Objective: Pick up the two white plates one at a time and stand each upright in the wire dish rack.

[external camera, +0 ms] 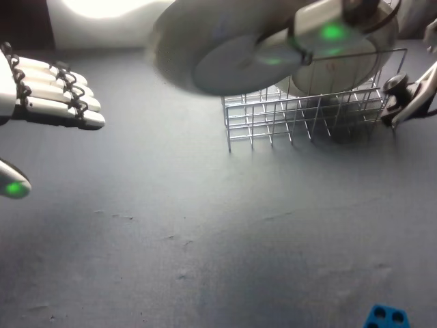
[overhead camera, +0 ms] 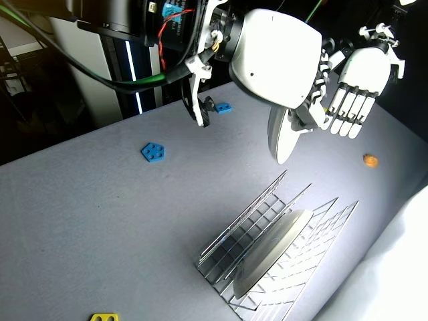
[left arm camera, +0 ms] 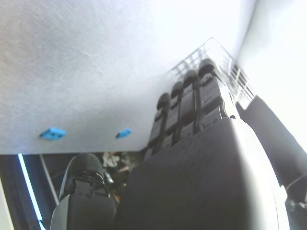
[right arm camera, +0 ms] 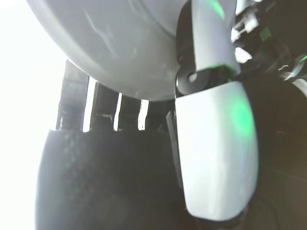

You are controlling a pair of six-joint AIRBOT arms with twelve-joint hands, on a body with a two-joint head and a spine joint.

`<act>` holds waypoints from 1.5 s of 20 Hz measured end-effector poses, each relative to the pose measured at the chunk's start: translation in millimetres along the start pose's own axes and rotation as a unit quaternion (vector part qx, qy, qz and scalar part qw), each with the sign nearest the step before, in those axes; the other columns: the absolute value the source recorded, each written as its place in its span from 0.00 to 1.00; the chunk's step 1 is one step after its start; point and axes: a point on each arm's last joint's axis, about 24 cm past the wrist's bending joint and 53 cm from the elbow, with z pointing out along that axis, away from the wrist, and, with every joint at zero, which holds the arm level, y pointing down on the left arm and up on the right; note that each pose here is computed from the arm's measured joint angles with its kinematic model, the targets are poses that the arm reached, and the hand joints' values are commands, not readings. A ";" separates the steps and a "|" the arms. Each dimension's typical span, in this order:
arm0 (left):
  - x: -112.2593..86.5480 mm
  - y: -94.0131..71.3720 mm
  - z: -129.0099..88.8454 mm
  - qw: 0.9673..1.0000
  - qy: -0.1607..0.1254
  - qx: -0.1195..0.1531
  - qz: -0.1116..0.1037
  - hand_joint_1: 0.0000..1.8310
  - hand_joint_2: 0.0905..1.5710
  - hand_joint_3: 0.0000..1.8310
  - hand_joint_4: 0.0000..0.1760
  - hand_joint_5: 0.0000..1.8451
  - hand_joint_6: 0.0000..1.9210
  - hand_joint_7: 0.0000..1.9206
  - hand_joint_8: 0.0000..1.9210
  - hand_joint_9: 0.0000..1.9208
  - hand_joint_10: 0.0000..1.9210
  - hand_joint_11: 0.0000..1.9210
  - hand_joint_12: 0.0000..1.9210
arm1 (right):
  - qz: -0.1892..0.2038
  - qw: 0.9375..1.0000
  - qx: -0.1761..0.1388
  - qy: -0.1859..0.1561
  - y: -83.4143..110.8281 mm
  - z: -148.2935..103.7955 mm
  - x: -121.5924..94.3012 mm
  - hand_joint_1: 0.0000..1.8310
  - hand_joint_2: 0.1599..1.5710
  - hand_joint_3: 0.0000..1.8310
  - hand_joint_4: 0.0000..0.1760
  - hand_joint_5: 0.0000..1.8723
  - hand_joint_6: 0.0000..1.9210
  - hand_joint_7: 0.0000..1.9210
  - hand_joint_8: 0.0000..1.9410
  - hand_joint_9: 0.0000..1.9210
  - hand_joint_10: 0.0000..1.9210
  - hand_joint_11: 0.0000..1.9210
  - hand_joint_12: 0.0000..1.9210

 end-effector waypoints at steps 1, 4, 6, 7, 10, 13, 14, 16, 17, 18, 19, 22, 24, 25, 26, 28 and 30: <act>1.7 -0.5 0.5 1.000 0.004 0.000 0.002 0.00 0.71 0.00 0.00 0.00 0.00 0.00 0.00 0.00 0.00 0.00 0.00 | 0.009 1.000 0.003 -0.009 -2.7 -1.6 -6.7 0.66 0.69 0.00 0.15 0.51 0.55 0.50 0.51 0.62 0.02 0.38 0.52; 0.7 -0.9 0.5 1.000 0.001 0.001 0.000 0.00 0.71 0.00 0.00 0.00 0.00 0.00 0.00 0.00 0.00 0.00 0.00 | 0.020 1.000 0.009 -0.019 -8.1 -2.6 -16.1 0.67 0.68 0.00 0.08 0.53 0.53 0.51 0.49 0.62 0.01 0.38 0.51; 2.3 -0.5 0.6 1.000 0.003 0.001 0.000 0.00 0.71 0.00 0.00 0.01 0.00 0.00 0.00 0.00 0.00 0.00 0.00 | 0.028 0.999 0.016 -0.026 -14.7 -2.0 -24.6 0.67 0.68 0.00 0.05 0.53 0.54 0.50 0.50 0.62 0.01 0.38 0.50; 2.6 -0.5 0.6 1.000 0.004 0.001 0.000 0.00 0.71 0.00 0.00 0.00 0.00 0.00 0.00 0.00 0.00 0.00 0.00 | 0.030 0.999 0.019 -0.029 -18.3 -2.5 -29.4 0.67 0.68 0.00 0.04 0.53 0.54 0.50 0.50 0.62 0.01 0.38 0.50; 2.5 -0.4 0.6 1.000 0.004 0.001 0.000 0.00 0.71 0.00 0.00 0.00 0.00 0.00 0.00 0.00 0.00 0.00 0.00 | 0.027 0.998 0.030 -0.039 -29.4 -4.6 -41.3 0.66 0.70 0.00 0.00 0.51 0.58 0.48 0.52 0.59 0.00 0.35 0.51; 6.5 0.6 0.7 1.000 0.009 -0.001 0.000 0.00 0.71 0.00 0.00 0.00 0.00 0.00 0.00 0.00 0.00 0.00 0.00 | 0.022 0.998 0.046 -0.032 -45.5 -5.7 -42.3 0.67 0.69 0.00 0.00 0.52 0.55 0.49 0.50 0.59 0.00 0.36 0.50; 6.5 0.7 0.7 1.000 0.010 -0.001 0.000 0.00 0.71 0.00 0.00 0.00 0.00 0.00 0.00 0.00 0.00 0.00 0.00 | 0.021 0.998 0.049 -0.028 -47.7 -6.0 -41.6 0.67 0.69 0.00 0.00 0.52 0.55 0.49 0.50 0.59 0.00 0.36 0.50; 5.9 0.5 0.7 1.000 0.008 -0.001 -0.001 0.00 0.71 0.00 0.00 0.00 0.00 0.00 0.00 0.00 0.00 0.00 0.00 | 0.017 0.998 0.056 -0.013 -55.0 -6.9 -33.9 0.67 0.68 0.00 0.03 0.52 0.55 0.50 0.49 0.60 0.00 0.37 0.49; 5.9 0.4 0.9 1.000 0.008 0.000 -0.001 0.00 0.71 0.00 0.00 0.00 0.00 0.00 0.00 0.00 0.00 0.00 0.00 | 0.017 0.998 0.057 -0.009 -55.7 -6.8 -32.6 0.67 0.68 0.00 0.03 0.52 0.55 0.50 0.49 0.60 0.00 0.37 0.49; 6.7 0.6 1.0 1.000 0.009 0.000 -0.002 0.00 0.71 0.00 0.00 0.00 0.00 0.00 0.00 0.00 0.00 0.00 0.00 | 0.016 0.998 0.061 -0.006 -60.3 -7.2 -31.2 0.67 0.68 0.00 0.02 0.53 0.53 0.51 0.48 0.61 0.01 0.37 0.47; 6.9 0.6 1.3 1.000 0.009 0.000 0.000 0.00 0.71 0.00 0.00 0.00 0.00 0.00 0.00 0.00 0.00 0.00 0.00 | 0.015 0.998 0.065 -0.005 -63.5 -7.2 -32.0 0.67 0.68 0.00 0.03 0.53 0.55 0.51 0.48 0.61 0.00 0.38 0.47; 10.7 1.5 2.0 1.000 0.014 -0.002 -0.001 0.00 0.71 0.00 0.00 0.00 0.00 0.00 0.00 0.00 0.00 0.00 0.00 | 0.013 0.997 0.068 -0.015 -66.9 -7.3 -39.4 0.74 0.68 0.00 0.00 0.50 0.56 0.49 0.47 0.47 0.61 0.36 0.48; 11.2 1.3 1.9 1.000 0.015 -0.001 -0.001 0.00 0.71 0.00 0.00 0.00 0.00 0.00 0.00 0.00 0.00 0.00 0.00 | 0.013 0.997 0.069 -0.016 -68.1 -5.9 -40.5 0.68 0.69 0.00 0.00 0.51 0.56 0.50 0.49 0.49 0.35 0.36 0.49; 10.9 1.4 1.9 1.000 0.015 -0.001 -0.001 0.00 0.71 0.00 0.00 0.00 0.00 0.00 0.00 0.00 0.00 0.00 0.00 | 0.013 0.997 0.069 -0.014 -68.4 -3.9 -39.9 0.68 0.69 0.00 0.00 0.51 0.56 0.50 0.49 0.49 0.35 0.36 0.49; 10.8 1.3 1.9 1.000 0.014 -0.001 -0.002 0.00 0.71 0.00 0.00 0.00 0.00 0.00 0.00 0.00 0.00 0.00 0.00 | 0.012 0.997 0.069 -0.014 -69.0 -1.7 -39.9 0.74 0.67 0.00 0.00 0.52 0.54 0.51 0.45 0.49 0.55 0.37 0.49; 11.0 1.6 1.7 1.000 0.015 -0.001 -0.001 0.00 0.71 0.00 0.00 0.00 0.00 0.00 0.00 0.00 0.00 0.00 0.00 | 0.012 0.997 0.070 -0.013 -71.5 2.3 -41.1 0.68 0.68 0.00 0.00 0.52 0.54 0.49 0.50 0.49 0.35 0.37 0.49; 10.8 1.7 1.7 1.000 0.014 -0.002 0.000 0.00 0.71 0.00 0.00 0.00 0.00 0.00 0.00 0.00 0.00 0.00 0.00 | 0.011 0.997 0.073 -0.014 -74.9 5.1 -42.0 0.73 0.68 0.00 0.00 0.51 0.55 0.50 0.46 0.50 0.51 0.38 0.47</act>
